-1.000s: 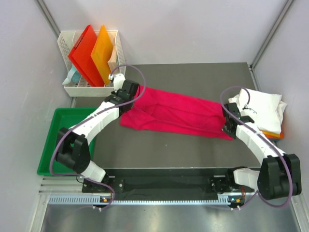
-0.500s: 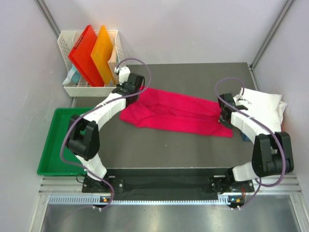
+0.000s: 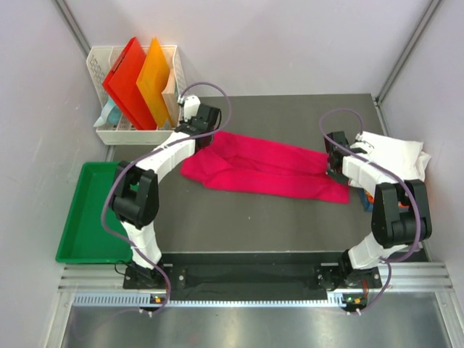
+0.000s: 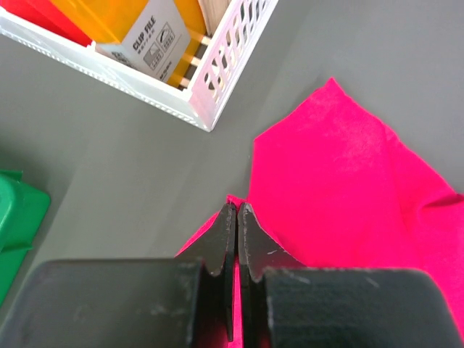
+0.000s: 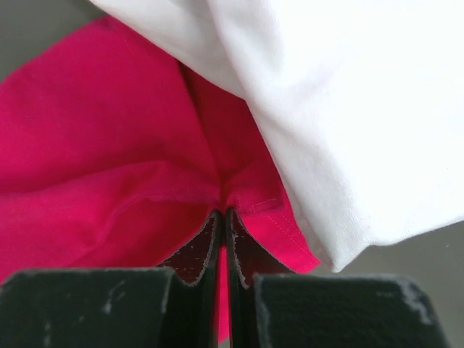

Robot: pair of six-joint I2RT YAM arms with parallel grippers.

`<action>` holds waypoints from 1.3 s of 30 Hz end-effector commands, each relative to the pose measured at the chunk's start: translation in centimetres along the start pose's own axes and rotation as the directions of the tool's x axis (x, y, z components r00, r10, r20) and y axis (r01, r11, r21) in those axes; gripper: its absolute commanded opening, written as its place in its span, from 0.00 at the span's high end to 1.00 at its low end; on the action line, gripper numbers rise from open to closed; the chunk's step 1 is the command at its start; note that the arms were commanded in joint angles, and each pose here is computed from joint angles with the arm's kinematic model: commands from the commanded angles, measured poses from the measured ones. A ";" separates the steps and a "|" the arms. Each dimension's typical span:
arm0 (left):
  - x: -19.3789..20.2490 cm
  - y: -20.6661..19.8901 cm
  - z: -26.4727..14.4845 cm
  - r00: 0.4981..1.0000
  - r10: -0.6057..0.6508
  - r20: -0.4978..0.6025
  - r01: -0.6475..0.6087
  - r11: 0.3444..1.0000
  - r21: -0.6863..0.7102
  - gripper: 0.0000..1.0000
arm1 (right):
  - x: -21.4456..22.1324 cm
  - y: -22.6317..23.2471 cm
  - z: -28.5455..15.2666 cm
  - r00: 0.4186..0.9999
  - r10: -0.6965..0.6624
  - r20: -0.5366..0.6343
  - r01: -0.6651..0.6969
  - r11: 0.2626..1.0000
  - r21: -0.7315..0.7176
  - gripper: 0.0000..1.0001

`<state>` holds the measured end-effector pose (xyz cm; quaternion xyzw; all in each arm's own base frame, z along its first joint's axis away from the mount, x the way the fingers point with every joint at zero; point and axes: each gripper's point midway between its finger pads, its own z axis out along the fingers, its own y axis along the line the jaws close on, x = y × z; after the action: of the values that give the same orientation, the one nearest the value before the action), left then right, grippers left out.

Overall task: Fold and stack the t-shirts
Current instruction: Fold the other side of the tshirt into a rectangle

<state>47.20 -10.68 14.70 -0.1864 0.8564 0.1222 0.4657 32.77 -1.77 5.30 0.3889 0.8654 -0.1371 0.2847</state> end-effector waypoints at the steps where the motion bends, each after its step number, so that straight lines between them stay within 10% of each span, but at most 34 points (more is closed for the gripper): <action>1: -4.0 -0.8 -0.3 0.993 -0.072 0.093 0.071 0.997 0.022 1.00 | -3.6 1.2 -0.6 0.994 0.061 0.094 -0.060 0.998 -0.023 1.00; 7: -3.1 -1.7 0.6 0.997 -0.044 0.068 0.043 0.999 0.027 0.97 | -3.0 1.5 0.4 0.998 0.028 0.058 -0.028 1.000 0.008 0.89; 12: -3.3 -1.5 0.3 0.996 -0.050 0.072 0.048 0.999 0.026 0.29 | -3.4 1.7 -0.1 0.997 0.014 0.077 -0.012 1.000 -0.025 0.73; 16: -4.7 -0.9 -0.8 0.990 -0.081 0.112 0.078 0.996 0.033 0.07 | -5.1 2.4 -2.2 0.990 0.031 0.135 -0.017 0.995 -0.101 0.56; 23: -5.1 -0.6 -3.4 0.987 -0.113 0.111 0.103 0.991 0.087 0.01 | -5.7 2.6 -6.3 0.980 -0.009 0.197 0.044 0.984 -0.173 0.27; 27: -1.8 -1.5 -4.9 0.995 -0.080 0.062 0.071 0.988 0.139 0.07 | -2.3 4.0 -7.5 0.984 -0.099 0.148 0.138 0.948 -0.286 0.49; 30: 1.6 -2.9 -5.9 0.999 -0.045 0.010 0.042 0.981 0.187 0.11 | 1.5 3.6 -5.8 0.989 -0.134 0.063 0.147 0.941 -0.304 0.95; 39: 9.3 -6.4 -6.8 0.985 0.031 -0.169 0.016 0.962 0.271 0.17 | 5.1 1.5 -1.3 0.987 -0.136 -0.083 0.118 0.974 -0.195 1.00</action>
<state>40.62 -19.63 11.96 -0.1134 0.8919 0.0196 0.4374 29.55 3.05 3.45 0.2813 0.9195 -0.0705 0.2652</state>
